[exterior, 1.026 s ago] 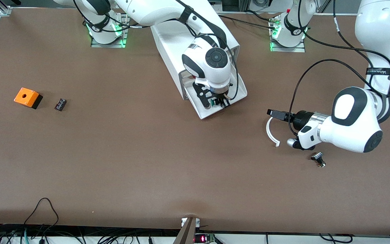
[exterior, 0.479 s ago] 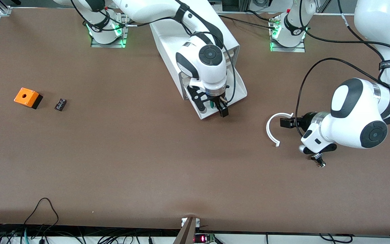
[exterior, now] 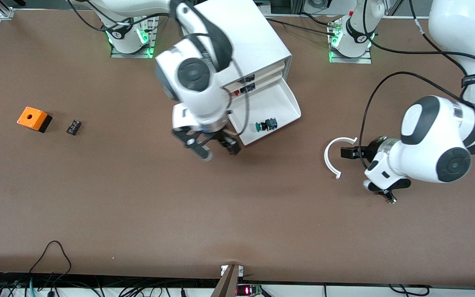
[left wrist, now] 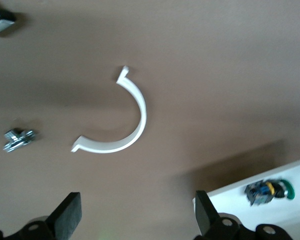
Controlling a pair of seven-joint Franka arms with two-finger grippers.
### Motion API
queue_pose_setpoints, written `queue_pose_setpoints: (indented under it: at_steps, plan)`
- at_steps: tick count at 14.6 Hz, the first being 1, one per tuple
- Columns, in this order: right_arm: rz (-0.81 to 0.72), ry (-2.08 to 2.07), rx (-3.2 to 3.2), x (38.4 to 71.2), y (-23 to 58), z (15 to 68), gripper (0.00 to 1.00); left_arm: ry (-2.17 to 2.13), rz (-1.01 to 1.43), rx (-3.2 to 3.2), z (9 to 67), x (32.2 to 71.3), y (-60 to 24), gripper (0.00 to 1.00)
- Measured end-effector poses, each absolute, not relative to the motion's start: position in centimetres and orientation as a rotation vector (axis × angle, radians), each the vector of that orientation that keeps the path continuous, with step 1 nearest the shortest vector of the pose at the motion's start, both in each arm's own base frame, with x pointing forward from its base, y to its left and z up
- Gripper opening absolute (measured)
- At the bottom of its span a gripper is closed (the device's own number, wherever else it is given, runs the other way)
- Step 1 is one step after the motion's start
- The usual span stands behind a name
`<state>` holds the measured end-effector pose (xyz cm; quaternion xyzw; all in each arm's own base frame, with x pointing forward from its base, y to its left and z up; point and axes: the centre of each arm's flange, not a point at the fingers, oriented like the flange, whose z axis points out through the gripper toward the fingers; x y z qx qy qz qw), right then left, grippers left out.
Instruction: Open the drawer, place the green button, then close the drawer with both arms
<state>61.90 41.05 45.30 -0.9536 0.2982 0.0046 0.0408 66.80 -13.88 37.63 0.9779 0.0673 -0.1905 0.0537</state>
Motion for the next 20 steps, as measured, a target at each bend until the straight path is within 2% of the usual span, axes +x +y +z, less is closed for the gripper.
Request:
queue_pose_setpoints:
  at_steps: [3, 7, 14, 20]
  plan:
    - [0.021, 0.629, -2.996, 65.5, 30.7, 48.5, 1.00, 0.281, -0.481, 2.970, 33.8, 66.1, -18.3, 1.00]
    - [-0.020, 0.207, -3.113, 66.7, 19.9, 50.3, 1.00, 0.381, -0.353, 2.961, 28.0, 62.6, -23.0, 1.00]
    - [-0.012, -0.124, -3.131, 63.3, 7.1, 51.3, 1.00, 0.502, -0.237, 2.947, 21.5, 53.8, -30.7, 1.00]
    - [-0.028, -0.176, -3.193, 61.1, 5.6, 55.7, 1.00, 0.436, -0.259, 2.951, 22.1, 50.3, -33.6, 1.00]
